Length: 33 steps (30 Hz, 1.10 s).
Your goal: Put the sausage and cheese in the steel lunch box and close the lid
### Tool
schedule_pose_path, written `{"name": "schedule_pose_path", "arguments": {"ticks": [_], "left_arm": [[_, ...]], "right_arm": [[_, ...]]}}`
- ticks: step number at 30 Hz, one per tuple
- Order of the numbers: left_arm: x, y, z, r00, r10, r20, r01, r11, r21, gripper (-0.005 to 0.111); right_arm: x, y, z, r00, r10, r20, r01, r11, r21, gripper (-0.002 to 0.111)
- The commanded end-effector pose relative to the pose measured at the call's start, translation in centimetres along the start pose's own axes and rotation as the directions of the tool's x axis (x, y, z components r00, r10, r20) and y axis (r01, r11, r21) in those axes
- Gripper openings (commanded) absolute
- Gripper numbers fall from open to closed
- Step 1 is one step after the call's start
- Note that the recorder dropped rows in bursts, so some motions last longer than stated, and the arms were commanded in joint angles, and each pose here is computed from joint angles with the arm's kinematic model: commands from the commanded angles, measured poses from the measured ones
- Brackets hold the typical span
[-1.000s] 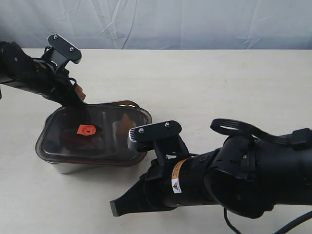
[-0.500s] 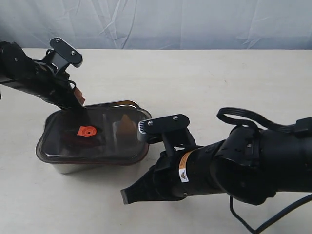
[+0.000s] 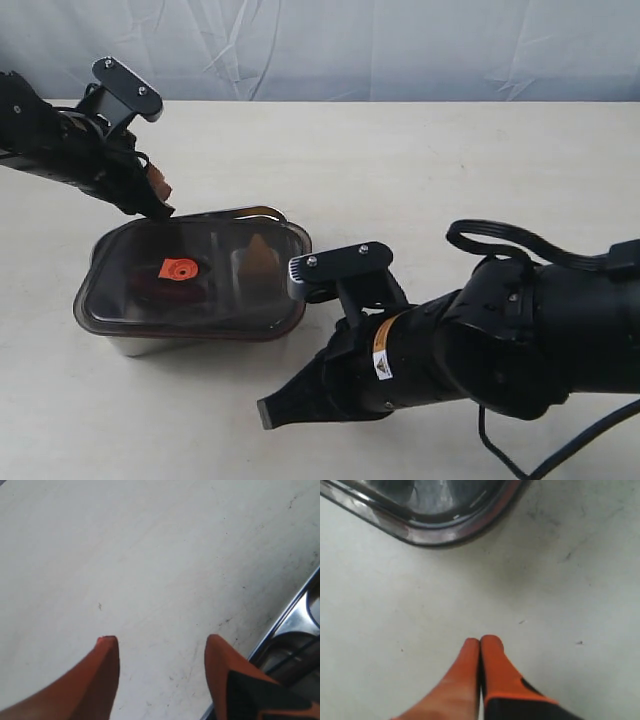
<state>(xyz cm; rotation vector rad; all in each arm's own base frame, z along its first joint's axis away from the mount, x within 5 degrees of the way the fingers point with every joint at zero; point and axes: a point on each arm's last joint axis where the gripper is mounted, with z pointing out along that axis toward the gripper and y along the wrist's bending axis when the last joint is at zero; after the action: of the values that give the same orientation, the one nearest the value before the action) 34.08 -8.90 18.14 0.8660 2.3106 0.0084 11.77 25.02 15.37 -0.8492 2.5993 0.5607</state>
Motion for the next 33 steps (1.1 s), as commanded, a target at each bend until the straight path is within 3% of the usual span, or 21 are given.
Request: {"name": "schedule_pose_path", "arguments": {"ticks": [1,5,14,20,33], "left_arm": [[-0.2,0.0,-0.3,1.0,0.004,0.014,-0.004,1.0,-0.008,0.05],[-0.5,0.0,-0.7,1.0,0.005,0.026,-0.005,1.0,-0.013,0.05],[-1.0,0.2,-1.9,0.999,0.01,0.053,-0.009,1.0,-0.025,0.05],[-1.0,0.1,-1.9,0.999,0.011,0.05,-0.009,1.0,-0.022,0.05],[-1.0,0.1,-2.4,0.999,-0.016,0.051,0.016,1.0,-0.015,0.05]], "right_arm": [[-0.8,0.4,-1.7,0.997,0.03,0.066,-0.028,0.999,-0.041,0.0],[-1.5,0.7,-2.7,0.992,0.037,0.12,-0.028,0.997,-0.071,0.0],[-3.5,2.0,-2.1,0.997,-0.005,0.072,0.01,0.998,-0.061,-0.001],[-3.3,2.0,-0.7,1.0,-0.008,-0.022,0.007,0.999,-0.034,-0.001],[-3.6,1.8,2.0,0.999,-0.042,0.018,0.043,0.999,-0.021,-0.001]]}}
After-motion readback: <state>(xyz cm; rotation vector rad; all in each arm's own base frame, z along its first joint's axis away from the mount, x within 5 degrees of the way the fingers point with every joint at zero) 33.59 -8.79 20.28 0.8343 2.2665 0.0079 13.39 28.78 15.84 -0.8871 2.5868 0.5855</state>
